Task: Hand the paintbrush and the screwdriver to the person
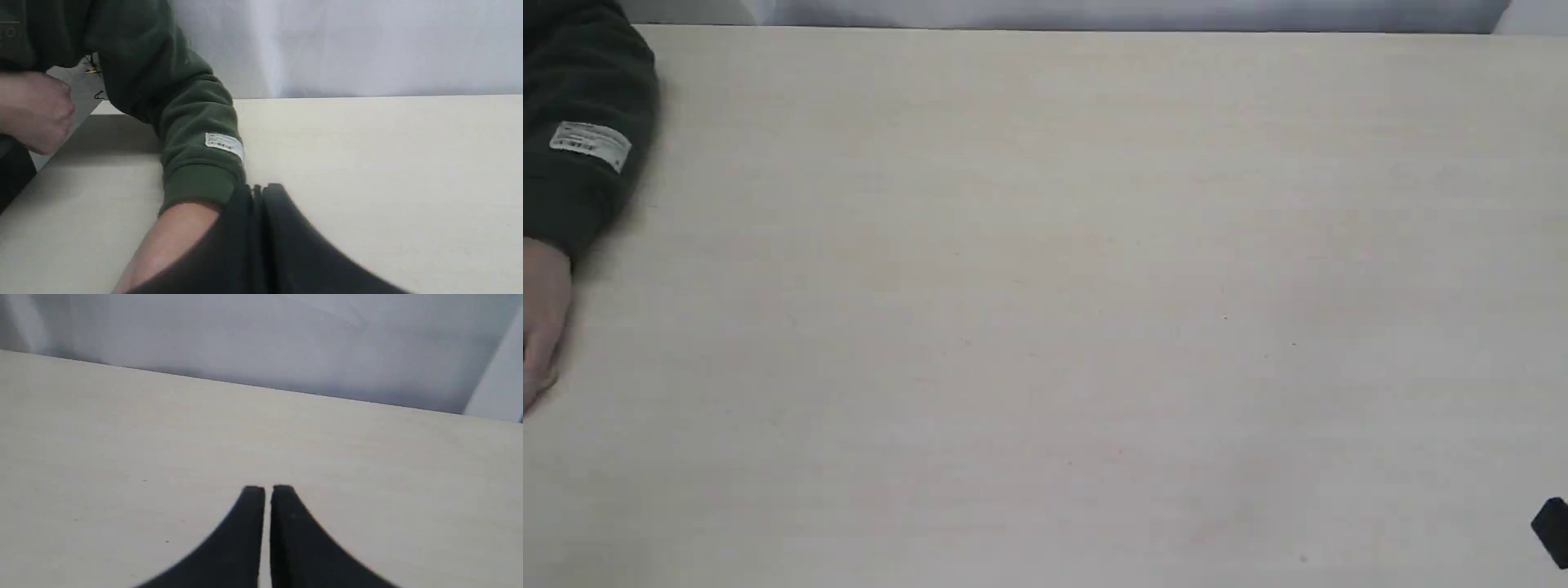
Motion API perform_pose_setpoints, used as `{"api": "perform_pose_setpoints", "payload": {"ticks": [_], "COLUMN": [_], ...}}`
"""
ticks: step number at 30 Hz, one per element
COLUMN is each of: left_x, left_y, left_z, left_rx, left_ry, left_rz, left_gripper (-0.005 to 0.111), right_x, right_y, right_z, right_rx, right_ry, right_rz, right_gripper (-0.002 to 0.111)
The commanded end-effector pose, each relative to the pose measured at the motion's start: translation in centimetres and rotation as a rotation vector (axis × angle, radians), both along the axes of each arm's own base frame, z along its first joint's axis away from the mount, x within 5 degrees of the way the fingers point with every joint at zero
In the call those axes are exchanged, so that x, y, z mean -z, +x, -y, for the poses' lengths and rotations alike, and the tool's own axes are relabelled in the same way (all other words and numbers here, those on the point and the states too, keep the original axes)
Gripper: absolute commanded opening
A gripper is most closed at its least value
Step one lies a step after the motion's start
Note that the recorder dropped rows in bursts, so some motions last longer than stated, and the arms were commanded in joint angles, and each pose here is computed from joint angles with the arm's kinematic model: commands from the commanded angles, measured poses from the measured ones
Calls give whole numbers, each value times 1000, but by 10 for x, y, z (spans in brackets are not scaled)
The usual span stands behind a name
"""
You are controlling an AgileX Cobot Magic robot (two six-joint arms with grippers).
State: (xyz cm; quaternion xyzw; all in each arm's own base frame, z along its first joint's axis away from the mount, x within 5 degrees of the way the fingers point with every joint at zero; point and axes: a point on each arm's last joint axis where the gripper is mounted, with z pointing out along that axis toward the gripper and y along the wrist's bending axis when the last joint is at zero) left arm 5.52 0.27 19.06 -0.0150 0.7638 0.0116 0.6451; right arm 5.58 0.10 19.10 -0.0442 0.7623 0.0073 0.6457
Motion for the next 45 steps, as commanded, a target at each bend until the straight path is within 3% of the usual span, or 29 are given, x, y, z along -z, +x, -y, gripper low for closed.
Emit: {"api": "perform_pose_setpoints", "payload": {"ticks": [1, 15, 38, 45], "left_x": [0, 0, 0, 0], "left_y": [0, 0, 0, 0], "left_z": [1, 1, 1, 1], "left_rx": [9, 9, 9, 9], "left_ry": [-4, -4, -6, -6], "left_rz": [7, 7, 6, 6], "left_gripper": [0, 0, 0, 0], "right_x": [0, 1, 3, 4], "right_y": [0, -2, -2, -2], "right_z": [5, 14, 14, 9], "right_rx": [87, 253, 253, 187], "right_ry": [-10, -10, -3, -56], "right_rz": [6, -7, -21, -35], "right_gripper": [4, 4, 4, 4]}}
